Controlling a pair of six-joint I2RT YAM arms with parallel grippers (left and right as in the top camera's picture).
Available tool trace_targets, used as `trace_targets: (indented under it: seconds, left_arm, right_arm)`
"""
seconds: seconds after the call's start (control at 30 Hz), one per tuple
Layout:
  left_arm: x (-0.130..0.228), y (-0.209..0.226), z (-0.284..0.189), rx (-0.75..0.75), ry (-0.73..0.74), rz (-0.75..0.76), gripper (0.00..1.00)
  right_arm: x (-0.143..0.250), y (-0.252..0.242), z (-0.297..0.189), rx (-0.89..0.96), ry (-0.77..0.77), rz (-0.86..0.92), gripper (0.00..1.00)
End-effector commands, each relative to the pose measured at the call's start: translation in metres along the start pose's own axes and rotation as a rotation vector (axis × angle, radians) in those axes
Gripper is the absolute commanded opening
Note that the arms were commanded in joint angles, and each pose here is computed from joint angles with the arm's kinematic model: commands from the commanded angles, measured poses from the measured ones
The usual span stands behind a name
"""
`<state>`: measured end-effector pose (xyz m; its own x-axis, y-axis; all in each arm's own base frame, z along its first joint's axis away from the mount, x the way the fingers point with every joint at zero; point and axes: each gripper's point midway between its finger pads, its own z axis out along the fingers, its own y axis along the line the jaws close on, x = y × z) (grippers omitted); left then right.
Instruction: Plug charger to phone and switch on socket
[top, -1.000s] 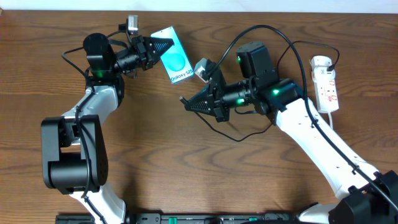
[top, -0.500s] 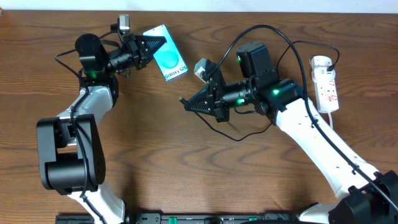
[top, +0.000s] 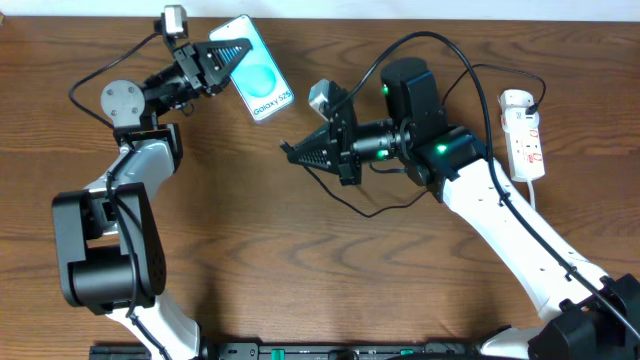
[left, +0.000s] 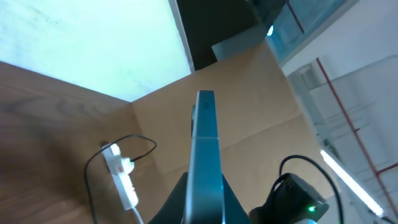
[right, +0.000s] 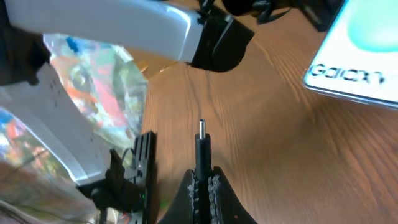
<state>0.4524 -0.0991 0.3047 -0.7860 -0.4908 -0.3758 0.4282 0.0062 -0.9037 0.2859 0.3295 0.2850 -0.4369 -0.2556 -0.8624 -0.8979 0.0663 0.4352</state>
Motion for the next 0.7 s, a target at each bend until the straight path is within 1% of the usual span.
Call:
trace_targets:
  seconds: [0.0, 0.17, 0.33, 0.47, 0.67]
  left_arm:
    - [-0.009, -0.007, -0.005, 0.009, -0.026, -0.043, 0.08]
    - [-0.012, -0.006, -0.009, 0.005, -0.036, -0.044, 0.07]
    - [-0.014, -0.007, -0.009, 0.008, -0.043, -0.039, 0.07]
    - [-0.013, -0.012, -0.009, 0.021, -0.044, -0.009, 0.07]
    - [-0.015, -0.012, -0.009, 0.023, -0.052, -0.009, 0.07]
  right_arm:
    - [-0.016, 0.01, 0.001, -0.008, -0.03, 0.075, 0.01]
    - [-0.023, -0.007, 0.0, 0.084, -0.066, 0.173, 0.01]
    - [-0.021, -0.021, 0.0, 0.149, -0.077, 0.279, 0.01]
    - [-0.017, -0.028, 0.004, 0.149, -0.075, 0.332, 0.01]
    - [-0.015, -0.031, 0.012, 0.093, -0.072, 0.384, 0.01]
